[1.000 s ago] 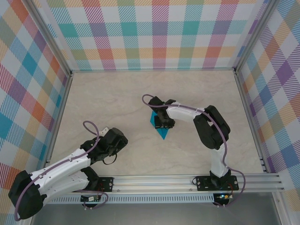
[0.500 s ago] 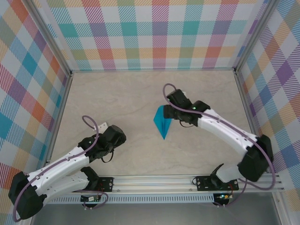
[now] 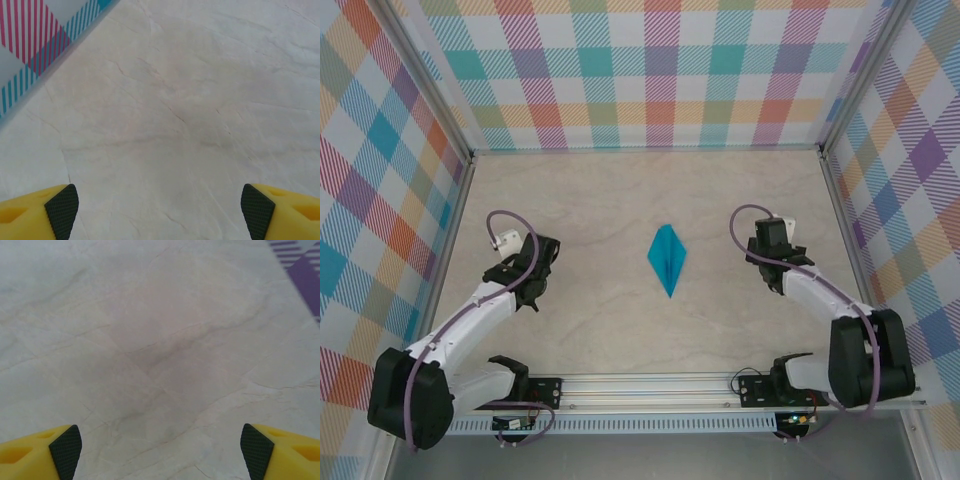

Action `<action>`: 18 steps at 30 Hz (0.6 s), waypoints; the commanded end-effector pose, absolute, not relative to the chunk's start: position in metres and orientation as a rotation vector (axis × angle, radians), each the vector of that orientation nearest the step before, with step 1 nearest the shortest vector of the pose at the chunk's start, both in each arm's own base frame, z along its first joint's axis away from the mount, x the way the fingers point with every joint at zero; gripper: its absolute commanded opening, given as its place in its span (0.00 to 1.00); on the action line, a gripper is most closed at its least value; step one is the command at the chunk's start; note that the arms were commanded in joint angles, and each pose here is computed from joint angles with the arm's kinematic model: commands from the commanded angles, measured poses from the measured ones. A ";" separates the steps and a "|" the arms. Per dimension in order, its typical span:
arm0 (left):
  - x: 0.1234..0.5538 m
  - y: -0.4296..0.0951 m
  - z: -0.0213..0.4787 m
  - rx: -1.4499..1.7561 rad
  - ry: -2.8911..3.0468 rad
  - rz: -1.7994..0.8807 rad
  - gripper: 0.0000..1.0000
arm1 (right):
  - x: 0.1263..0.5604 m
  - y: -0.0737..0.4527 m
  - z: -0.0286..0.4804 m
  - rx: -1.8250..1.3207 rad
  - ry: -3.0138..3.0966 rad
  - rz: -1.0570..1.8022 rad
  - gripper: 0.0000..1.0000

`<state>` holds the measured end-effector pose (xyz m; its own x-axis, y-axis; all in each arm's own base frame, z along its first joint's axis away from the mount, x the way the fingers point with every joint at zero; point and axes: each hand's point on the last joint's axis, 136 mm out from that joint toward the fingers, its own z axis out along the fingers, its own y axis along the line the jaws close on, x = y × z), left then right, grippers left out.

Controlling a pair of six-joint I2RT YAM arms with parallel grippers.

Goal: Fold a paper plane with a square sheet of paper (pick it up from the middle)
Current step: Reset both arms

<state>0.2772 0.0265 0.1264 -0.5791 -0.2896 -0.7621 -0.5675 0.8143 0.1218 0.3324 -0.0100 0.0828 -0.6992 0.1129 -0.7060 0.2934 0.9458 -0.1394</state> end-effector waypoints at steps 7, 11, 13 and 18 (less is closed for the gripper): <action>0.340 0.026 0.106 -0.379 2.083 0.427 0.94 | 0.400 0.032 0.098 -0.027 2.095 -0.030 0.84; 0.357 0.017 0.110 -0.339 1.992 0.339 0.95 | 0.397 0.034 0.105 -0.079 1.971 0.014 0.86; 0.363 0.018 0.113 -0.336 1.947 0.294 0.96 | 0.394 0.030 0.104 -0.054 1.939 0.028 0.86; 0.378 0.017 0.110 -0.281 1.911 0.218 0.96 | 0.393 0.032 0.098 -0.081 1.949 0.129 0.88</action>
<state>0.3579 0.0219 0.0888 -0.4507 -0.1048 -0.8865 -0.3635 0.9286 0.0750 0.3815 0.0206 0.0766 -0.4687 0.0004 -0.8833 -0.0222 0.9997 0.0123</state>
